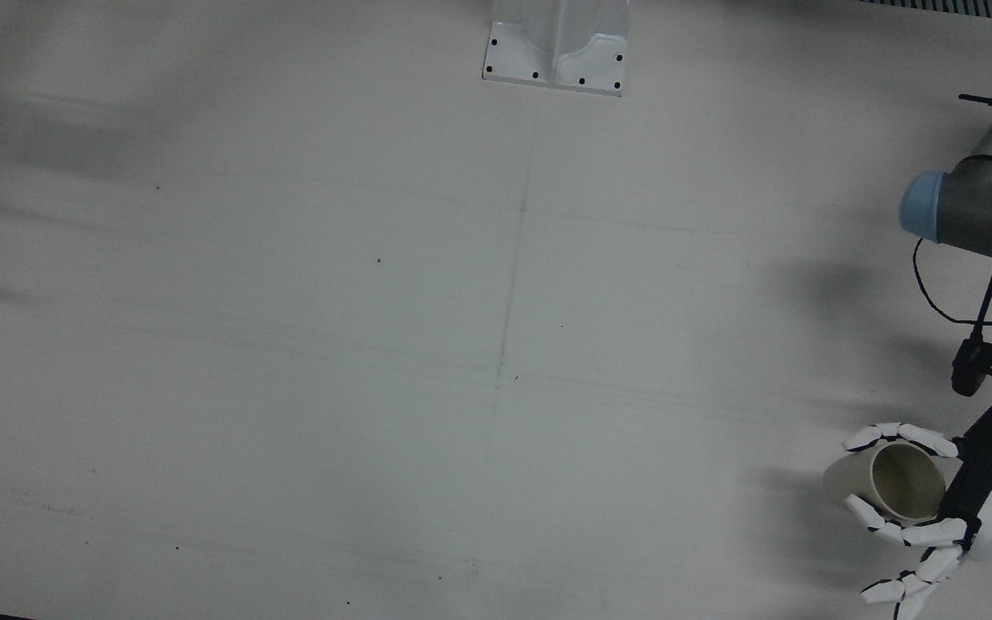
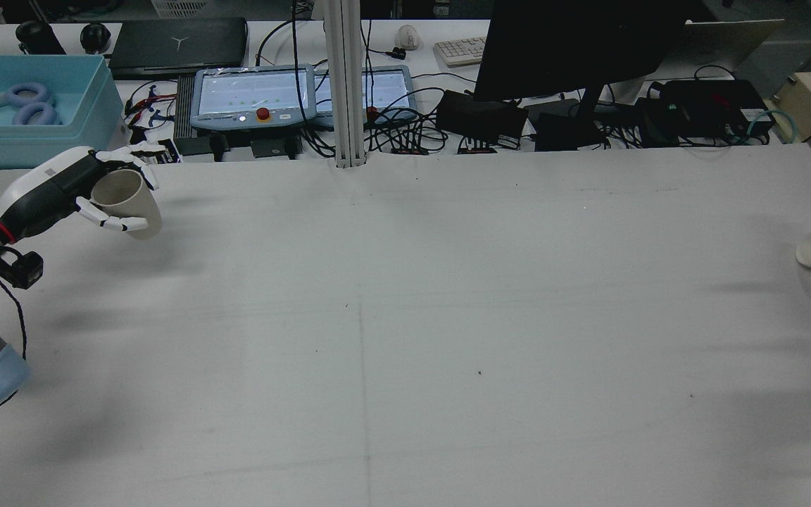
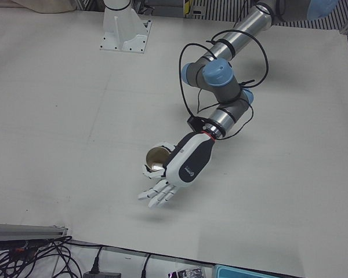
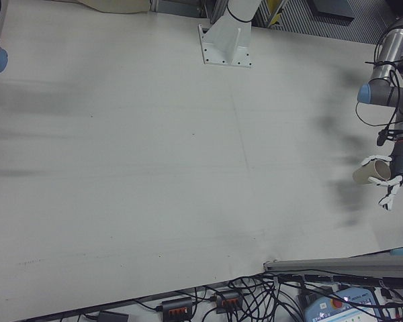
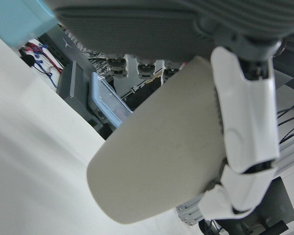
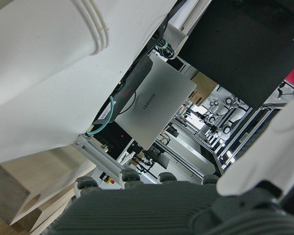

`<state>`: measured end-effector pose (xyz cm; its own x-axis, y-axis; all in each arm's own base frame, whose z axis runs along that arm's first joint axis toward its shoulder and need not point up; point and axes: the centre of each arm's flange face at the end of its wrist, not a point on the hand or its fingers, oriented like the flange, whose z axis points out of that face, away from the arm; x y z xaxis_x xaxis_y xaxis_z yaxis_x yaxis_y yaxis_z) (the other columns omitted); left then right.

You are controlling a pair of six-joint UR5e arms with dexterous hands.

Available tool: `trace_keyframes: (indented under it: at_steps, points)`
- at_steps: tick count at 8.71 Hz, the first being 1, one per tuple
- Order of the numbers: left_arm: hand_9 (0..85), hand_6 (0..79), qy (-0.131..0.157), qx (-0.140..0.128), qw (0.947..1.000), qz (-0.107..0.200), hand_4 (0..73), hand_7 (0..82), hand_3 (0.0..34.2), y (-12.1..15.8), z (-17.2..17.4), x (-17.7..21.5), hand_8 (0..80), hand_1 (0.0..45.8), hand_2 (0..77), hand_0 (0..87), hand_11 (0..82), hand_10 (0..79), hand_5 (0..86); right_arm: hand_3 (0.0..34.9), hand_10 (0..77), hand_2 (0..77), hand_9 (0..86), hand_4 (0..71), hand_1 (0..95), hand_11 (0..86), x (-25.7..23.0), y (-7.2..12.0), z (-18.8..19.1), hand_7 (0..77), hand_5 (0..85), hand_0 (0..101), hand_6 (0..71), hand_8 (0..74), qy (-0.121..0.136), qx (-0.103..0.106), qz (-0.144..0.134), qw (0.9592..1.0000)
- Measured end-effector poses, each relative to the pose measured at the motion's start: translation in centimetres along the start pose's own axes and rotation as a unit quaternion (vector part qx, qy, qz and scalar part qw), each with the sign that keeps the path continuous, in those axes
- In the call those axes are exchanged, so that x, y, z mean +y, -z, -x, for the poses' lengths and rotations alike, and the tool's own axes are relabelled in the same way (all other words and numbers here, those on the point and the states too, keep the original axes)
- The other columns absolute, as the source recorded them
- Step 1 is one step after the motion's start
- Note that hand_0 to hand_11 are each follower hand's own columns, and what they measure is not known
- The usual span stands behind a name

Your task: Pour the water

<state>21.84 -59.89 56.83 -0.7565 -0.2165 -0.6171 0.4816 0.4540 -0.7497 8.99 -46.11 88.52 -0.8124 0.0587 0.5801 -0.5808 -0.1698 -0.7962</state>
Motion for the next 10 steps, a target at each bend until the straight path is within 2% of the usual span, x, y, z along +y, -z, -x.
trace_keyframes:
  at_steps: [1, 2, 3, 6, 8, 9, 10]
  points:
    - [2.7, 12.0, -0.016, -0.003, 0.9998, -0.012, 49.1, 16.4, 4.7, 3.1, 1.0, -2.7, 8.2, 17.5, 32.2, 57.0, 8.7, 4.4, 37.1, 25.6, 0.0, 1.1, 0.5, 0.0, 0.5, 0.5, 0.5, 0.1, 0.7, 1.1, 0.0, 40, 0.5, 3.8, -0.006, -0.007, 0.006, 0.9999]
    - [2.7, 12.0, -0.036, -0.004, 0.9992, -0.019, 49.1, 14.2, 4.8, 5.5, 1.7, -4.6, 8.2, 17.5, 32.2, 57.3, 7.6, 4.9, 37.1, 25.6, 0.0, 1.1, 0.5, 0.0, 0.5, 0.5, 1.0, 0.1, 1.2, 1.1, 0.0, 40, 0.5, 3.8, -0.009, -0.012, 0.012, 0.9998]
    - [2.7, 12.0, -0.052, -0.006, 0.9983, -0.024, 49.1, 14.2, 4.7, 7.4, 2.6, -6.3, 8.2, 16.9, 32.7, 57.3, 7.6, 3.8, 37.1, 29.5, 0.5, 1.1, 0.5, 0.0, 0.5, 0.5, 1.6, -0.1, 1.7, 1.1, 0.5, 40, 0.0, 5.4, -0.011, -0.017, 0.018, 0.9996]
    - [2.2, 9.8, -0.087, -0.013, 0.9953, -0.042, 48.5, 12.5, 4.9, 10.3, 4.5, -10.4, 8.2, 16.9, 32.7, 57.3, 5.5, 2.7, 37.1, 29.7, 0.5, 1.1, 0.5, 0.0, 0.5, 0.5, 2.9, -0.5, 2.4, 1.1, 0.0, 43, 0.5, 6.0, -0.013, -0.024, 0.029, 0.9992]
    - [1.6, 8.2, -0.092, -0.017, 0.9945, -0.048, 46.9, 12.5, 4.8, 11.1, 5.5, -11.9, 8.2, 16.9, 32.7, 54.8, 2.7, 1.1, 38.7, 29.7, 0.5, 1.1, 0.5, 0.0, 0.5, 0.5, 3.2, -0.4, 2.6, 1.1, 0.0, 43, 0.5, 6.0, -0.013, -0.025, 0.032, 0.9991]
    - [1.6, 8.2, -0.092, -0.021, 0.9942, -0.052, 39.3, 12.5, 4.8, 11.5, 6.0, -12.5, 6.5, 16.9, 32.7, 54.8, 2.7, 1.1, 44.2, 29.6, 0.0, 1.1, 0.5, 0.0, 0.5, 0.5, 3.2, -0.1, 2.7, 1.1, 0.5, 43, 0.0, 6.0, -0.013, -0.026, 0.034, 0.999]
    - [1.6, 6.5, -0.092, -0.025, 0.994, -0.054, 35.5, 10.4, 4.8, 11.8, 6.5, -12.9, 6.5, 16.9, 32.7, 52.0, 1.1, 1.1, 44.7, 29.7, 0.0, 1.1, 0.0, 0.0, 0.5, 0.5, 3.1, 0.3, 2.7, 1.1, 0.0, 44, 0.5, 6.0, -0.013, -0.027, 0.034, 0.999]
